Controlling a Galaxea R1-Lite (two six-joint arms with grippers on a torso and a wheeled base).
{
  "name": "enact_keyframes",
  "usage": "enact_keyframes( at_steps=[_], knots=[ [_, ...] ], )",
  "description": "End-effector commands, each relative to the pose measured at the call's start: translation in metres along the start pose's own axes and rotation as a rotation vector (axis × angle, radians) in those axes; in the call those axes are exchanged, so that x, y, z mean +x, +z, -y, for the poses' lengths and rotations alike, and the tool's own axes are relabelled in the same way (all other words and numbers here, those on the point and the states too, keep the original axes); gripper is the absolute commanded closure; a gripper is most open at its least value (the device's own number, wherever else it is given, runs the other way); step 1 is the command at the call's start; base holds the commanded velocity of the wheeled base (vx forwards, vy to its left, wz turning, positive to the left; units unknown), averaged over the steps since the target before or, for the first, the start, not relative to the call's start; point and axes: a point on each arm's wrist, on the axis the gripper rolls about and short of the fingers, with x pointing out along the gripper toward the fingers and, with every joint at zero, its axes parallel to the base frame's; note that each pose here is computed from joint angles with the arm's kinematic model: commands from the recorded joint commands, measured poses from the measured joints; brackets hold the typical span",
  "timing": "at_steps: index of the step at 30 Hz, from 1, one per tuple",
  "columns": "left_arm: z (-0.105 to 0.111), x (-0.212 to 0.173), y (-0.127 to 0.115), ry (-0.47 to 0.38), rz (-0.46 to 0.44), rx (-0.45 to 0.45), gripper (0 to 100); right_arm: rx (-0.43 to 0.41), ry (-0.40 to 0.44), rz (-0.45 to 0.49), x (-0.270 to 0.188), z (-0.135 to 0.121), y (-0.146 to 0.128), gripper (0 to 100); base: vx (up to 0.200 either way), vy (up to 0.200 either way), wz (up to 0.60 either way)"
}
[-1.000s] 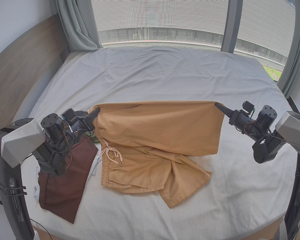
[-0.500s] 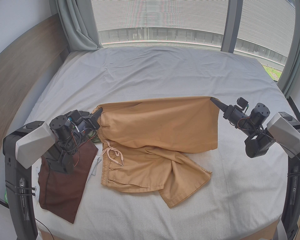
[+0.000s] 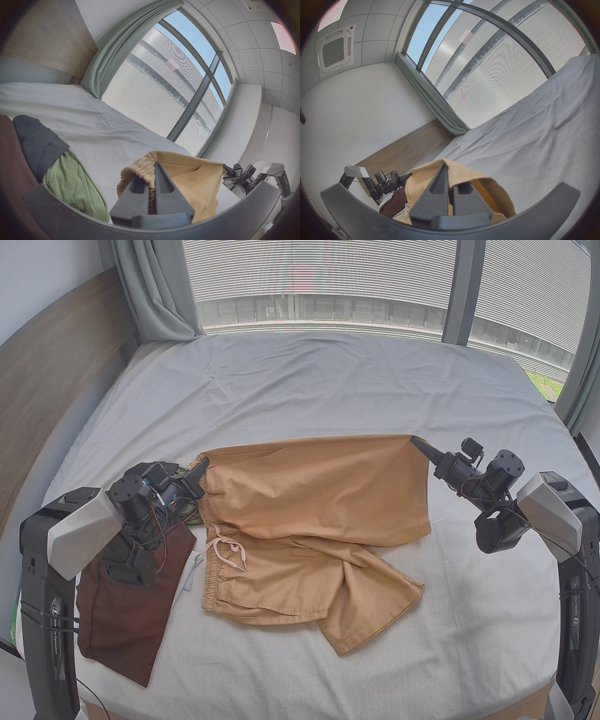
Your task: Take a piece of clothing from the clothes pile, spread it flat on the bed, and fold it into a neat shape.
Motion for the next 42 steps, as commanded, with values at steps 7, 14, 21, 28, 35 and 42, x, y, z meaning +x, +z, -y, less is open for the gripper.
enact_keyframes(
  at_steps=[7,14,21,28,35,42],
  knots=[
    [-0.004,0.005,-0.003,-0.006,0.01,-0.033,100,-0.006,-0.003,0.011,0.005,0.006,0.003,100,0.0,0.0,0.0],
    [-0.006,0.009,-0.002,-0.009,0.023,-0.117,0,-0.002,-0.008,0.009,0.006,0.01,-0.001,0,0.0,0.0,0.0],
    [-0.01,0.002,-0.006,0.017,0.004,-0.18,0,0.023,-0.023,-0.017,-0.003,-0.002,-0.004,0,0.0,0.0,0.0],
    [-0.007,-0.012,-0.004,0.047,-0.031,-0.183,0,0.035,0.001,-0.072,-0.01,-0.045,-0.012,0,0.0,0.0,0.0],
    [0.01,-0.037,0.029,0.04,-0.047,-0.166,0,0.045,0.011,-0.144,-0.028,-0.089,-0.011,0,0.0,0.0,0.0],
    [0.038,-0.089,0.073,-0.039,-0.125,-0.132,0,0.049,0.036,-0.209,-0.064,-0.141,0.004,0,0.0,0.0,0.0]
  ],
)
